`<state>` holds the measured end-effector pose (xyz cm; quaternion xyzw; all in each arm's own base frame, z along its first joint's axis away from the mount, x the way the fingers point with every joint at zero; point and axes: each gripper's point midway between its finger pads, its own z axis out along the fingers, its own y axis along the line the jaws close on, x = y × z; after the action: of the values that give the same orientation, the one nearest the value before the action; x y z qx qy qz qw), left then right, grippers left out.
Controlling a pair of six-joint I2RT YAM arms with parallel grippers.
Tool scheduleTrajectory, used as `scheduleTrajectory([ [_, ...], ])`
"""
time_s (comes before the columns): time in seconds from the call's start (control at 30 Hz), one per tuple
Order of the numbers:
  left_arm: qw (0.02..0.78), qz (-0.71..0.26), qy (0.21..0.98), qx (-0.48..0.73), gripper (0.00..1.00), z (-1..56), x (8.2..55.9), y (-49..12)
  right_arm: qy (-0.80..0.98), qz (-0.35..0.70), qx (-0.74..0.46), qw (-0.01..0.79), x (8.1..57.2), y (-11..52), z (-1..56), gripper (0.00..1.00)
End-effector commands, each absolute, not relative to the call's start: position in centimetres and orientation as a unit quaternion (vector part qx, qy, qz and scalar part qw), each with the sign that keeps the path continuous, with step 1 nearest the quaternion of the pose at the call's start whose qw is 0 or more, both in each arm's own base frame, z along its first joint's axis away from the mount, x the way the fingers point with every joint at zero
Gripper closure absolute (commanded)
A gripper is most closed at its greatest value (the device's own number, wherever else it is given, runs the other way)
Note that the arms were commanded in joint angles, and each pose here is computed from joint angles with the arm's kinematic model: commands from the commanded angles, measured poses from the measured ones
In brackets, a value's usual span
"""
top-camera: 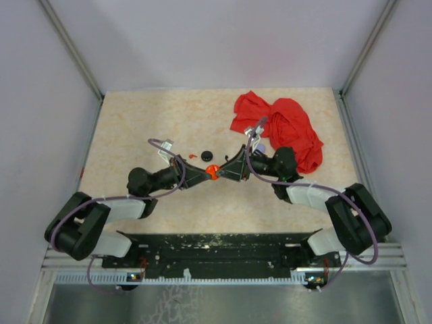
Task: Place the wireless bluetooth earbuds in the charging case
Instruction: Open the charging case.
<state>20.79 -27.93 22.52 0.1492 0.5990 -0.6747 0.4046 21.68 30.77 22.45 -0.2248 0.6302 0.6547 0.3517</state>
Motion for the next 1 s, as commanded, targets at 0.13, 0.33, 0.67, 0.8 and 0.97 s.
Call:
scheduleTrajectory([
  [0.13, 0.428, -0.699, 0.545, 0.177, 1.00, 25.5, 19.2, -27.2, 0.614, 0.641, -0.244, 0.392, 22.1, 30.7, 24.2, 0.62],
  [0.33, 0.429, -0.696, 0.545, 0.183, 1.00, 25.6, 19.0, -27.1, 0.624, 0.632, -0.225, 0.399, 23.1, 29.8, 23.8, 0.62],
  [0.67, 0.426, -0.695, 0.547, 0.190, 1.00, 25.7, 19.0, -27.3, 0.640, 0.612, -0.219, 0.409, 23.9, 29.3, 23.6, 0.62],
  [0.8, 0.429, -0.687, 0.555, 0.190, 1.00, 25.2, 19.4, -27.4, 0.635, 0.611, -0.227, 0.415, 23.4, 29.1, 24.3, 0.62],
  [0.97, 0.435, -0.680, 0.559, 0.191, 1.00, 25.1, 19.7, -27.4, 0.628, 0.608, -0.240, 0.422, 22.8, 29.0, 25.2, 0.60],
])
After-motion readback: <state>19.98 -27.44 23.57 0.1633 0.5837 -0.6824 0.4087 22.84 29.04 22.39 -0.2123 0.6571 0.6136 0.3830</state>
